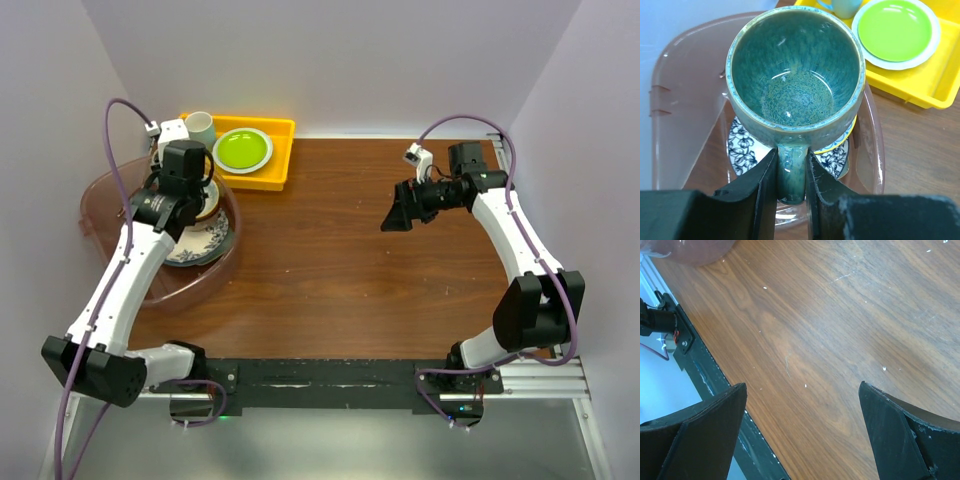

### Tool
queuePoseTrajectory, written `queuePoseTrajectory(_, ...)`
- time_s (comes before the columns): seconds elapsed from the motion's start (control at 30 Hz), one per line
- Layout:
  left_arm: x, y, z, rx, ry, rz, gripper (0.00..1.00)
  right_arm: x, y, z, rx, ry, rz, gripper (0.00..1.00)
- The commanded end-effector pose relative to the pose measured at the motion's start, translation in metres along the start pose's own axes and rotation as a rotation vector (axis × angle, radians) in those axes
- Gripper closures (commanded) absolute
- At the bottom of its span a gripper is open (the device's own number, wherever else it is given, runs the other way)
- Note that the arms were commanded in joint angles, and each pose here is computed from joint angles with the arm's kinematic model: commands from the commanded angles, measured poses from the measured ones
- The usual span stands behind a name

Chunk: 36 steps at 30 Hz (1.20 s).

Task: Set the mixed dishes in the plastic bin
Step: Place the cup in the plastic bin.

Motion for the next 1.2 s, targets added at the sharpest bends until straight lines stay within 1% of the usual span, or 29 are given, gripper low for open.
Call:
queuePoseTrajectory(0.0,-0.005,-0.003,-0.032,0.1,-0.143,0.029,1.0,0.005,0.004,-0.005,0.049,-0.034,-0.017,0.02)
queuePoseTrajectory(0.8,-0.051,-0.014,0.019,0.069,-0.042,0.025,0.99,0.004,0.001,-0.005,0.036,-0.03,-0.023,0.02)
queuePoseTrajectory(0.87,-0.055,-0.015,0.025,0.067,-0.027,0.023,0.92,0.004,0.0,-0.005,0.036,-0.032,-0.023,0.02)
queuePoseTrajectory(0.9,-0.055,-0.014,0.025,0.071,-0.026,0.022,0.86,0.004,0.0,-0.004,0.035,-0.031,-0.022,0.02)
queuePoseTrajectory(0.97,-0.055,-0.015,0.027,0.071,-0.02,0.025,0.78,0.004,0.0,-0.004,0.035,-0.031,-0.022,0.02)
queuePoseTrajectory(1.0,-0.055,-0.014,0.027,0.075,-0.021,0.025,0.68,0.004,0.0,-0.004,0.033,-0.031,-0.022,0.02)
queuePoseTrajectory(1.07,-0.053,-0.014,0.026,0.076,-0.02,0.027,0.59,0.005,0.0,-0.004,0.033,-0.031,-0.021,0.02)
queuePoseTrajectory(1.1,-0.052,-0.013,0.024,0.081,-0.022,0.027,0.52,0.005,0.0,-0.004,0.035,-0.033,-0.022,0.02)
queuePoseTrajectory(1.17,-0.049,-0.011,0.022,0.082,-0.022,0.025,0.46,0.005,0.0,-0.005,0.037,-0.034,-0.022,0.02)
Point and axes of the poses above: each gripper's point midway between its finger pads, its own x axis back along the fingers, its own y axis along the line the jaws close on, z = x × y, the point moved 3 cm from there along x, back along the fingers, and after that the axes turned 11 degrees about -x, right-handed, at the moved point
